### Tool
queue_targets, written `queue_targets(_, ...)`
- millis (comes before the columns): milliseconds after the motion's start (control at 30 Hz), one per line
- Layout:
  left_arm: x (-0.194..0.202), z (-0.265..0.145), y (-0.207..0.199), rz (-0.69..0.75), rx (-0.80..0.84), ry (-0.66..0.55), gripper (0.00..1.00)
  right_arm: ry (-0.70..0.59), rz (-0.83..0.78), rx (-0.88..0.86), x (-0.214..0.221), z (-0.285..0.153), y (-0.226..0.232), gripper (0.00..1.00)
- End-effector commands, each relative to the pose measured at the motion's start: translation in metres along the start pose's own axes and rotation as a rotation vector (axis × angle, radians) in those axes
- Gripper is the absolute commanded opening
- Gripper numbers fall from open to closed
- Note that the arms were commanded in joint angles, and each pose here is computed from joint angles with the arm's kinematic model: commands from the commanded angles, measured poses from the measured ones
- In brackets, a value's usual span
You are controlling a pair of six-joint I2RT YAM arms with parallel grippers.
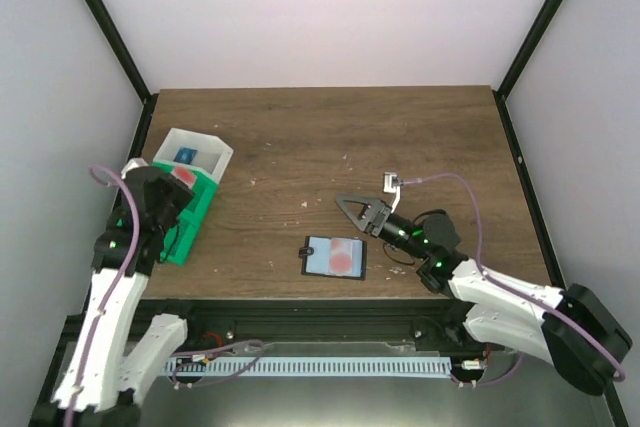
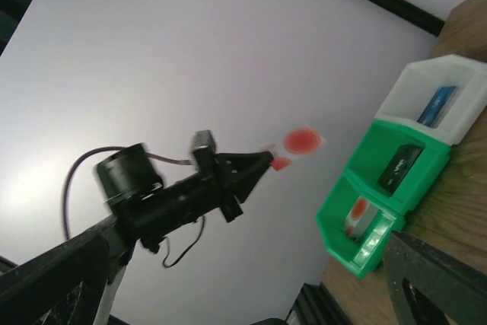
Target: Take the credit cards out of the card holder
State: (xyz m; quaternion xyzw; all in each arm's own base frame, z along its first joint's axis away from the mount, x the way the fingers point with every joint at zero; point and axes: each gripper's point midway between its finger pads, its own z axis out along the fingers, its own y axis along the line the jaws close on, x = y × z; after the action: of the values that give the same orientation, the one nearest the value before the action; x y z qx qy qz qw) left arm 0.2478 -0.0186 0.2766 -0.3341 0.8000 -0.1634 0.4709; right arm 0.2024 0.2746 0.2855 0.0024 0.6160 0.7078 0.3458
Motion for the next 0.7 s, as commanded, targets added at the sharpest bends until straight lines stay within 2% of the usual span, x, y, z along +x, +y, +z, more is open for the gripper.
queue_targets(0, 0.006, 0.038, 0.028, 0.003, 0.003, 0.140, 0.00, 0.000, -0.048, 0.052, -0.004, -0.015, -0.008, 1.00)
queue_targets(233, -0.034, 0.025, 0.068, 0.027, -0.255, -0.018, 0.00, -0.045, -0.090, 0.067, -0.012, -0.027, -0.001, 1.00)
queue_targets(333, -0.032, 0.032, 0.094, 0.008, -0.346, -0.011, 0.00, -0.016, -0.098, 0.058, -0.009, -0.025, 0.004, 1.00)
queue_targets(500, -0.023, 0.053, 0.120, -0.083, -0.360, 0.005, 0.00, 0.027, -0.099, 0.069, -0.003, -0.026, 0.004, 1.00)
queue_targets(667, -0.018, 0.052, 0.142, -0.098, -0.432, 0.002, 0.00, 0.054, -0.095, 0.093, 0.004, -0.031, 0.001, 1.00)
